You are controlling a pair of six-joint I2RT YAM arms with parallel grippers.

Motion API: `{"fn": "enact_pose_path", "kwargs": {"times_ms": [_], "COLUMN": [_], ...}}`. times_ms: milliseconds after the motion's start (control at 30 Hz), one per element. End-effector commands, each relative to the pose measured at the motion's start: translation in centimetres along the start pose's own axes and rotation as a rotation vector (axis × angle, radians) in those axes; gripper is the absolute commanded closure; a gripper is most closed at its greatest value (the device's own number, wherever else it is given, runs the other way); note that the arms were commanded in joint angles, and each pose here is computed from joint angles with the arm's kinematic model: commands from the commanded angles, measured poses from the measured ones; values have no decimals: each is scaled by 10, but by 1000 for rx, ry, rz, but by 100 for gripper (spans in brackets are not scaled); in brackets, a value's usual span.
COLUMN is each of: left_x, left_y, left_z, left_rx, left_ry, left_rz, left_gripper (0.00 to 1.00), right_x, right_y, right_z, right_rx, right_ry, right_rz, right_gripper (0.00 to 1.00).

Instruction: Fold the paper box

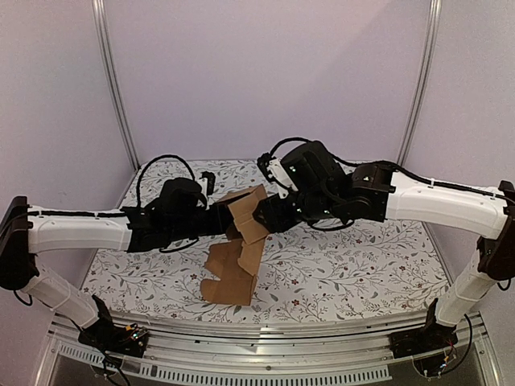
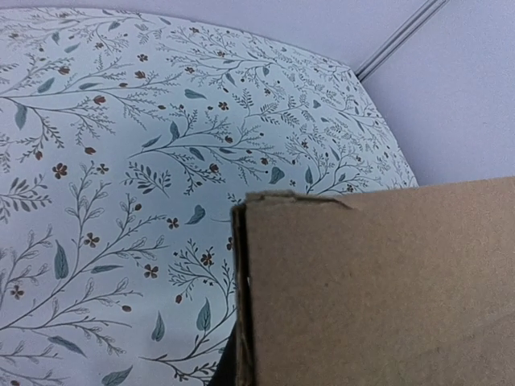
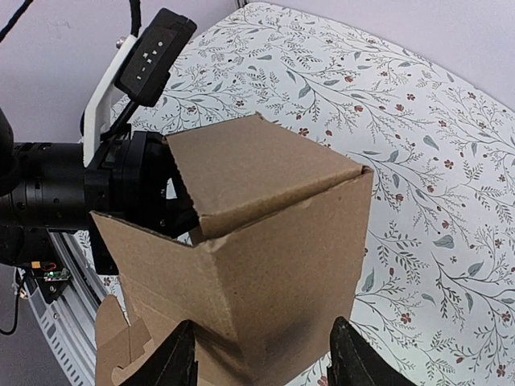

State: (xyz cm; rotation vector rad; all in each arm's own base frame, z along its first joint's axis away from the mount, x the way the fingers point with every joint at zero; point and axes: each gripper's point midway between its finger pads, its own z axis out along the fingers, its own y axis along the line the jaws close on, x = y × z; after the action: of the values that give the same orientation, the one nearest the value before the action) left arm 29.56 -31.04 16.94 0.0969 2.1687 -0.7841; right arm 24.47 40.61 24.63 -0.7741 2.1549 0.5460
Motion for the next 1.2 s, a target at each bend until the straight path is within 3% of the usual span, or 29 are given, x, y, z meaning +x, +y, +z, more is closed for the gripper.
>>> {"fn": "enact_pose_path", "kwargs": {"times_ms": [0, 733, 1167], "left_x": [-5, 3, 17], "left_y": [-10, -17, -18], "left_z": [-1, 1, 11], "left_rx": [11, -21, -68], "left_ry": [0, 34, 94], "left_rz": [-8, 14, -15], "left_gripper": [100, 100, 100], "right_x": [5, 16, 19], "right_y": [-18, -23, -12], "right_z": [12, 40, 55], "right_rx": [120, 209, 274], "right_ry": [15, 24, 9], "right_rz": [20, 7, -40], "right_gripper": [46, 49, 70]}}
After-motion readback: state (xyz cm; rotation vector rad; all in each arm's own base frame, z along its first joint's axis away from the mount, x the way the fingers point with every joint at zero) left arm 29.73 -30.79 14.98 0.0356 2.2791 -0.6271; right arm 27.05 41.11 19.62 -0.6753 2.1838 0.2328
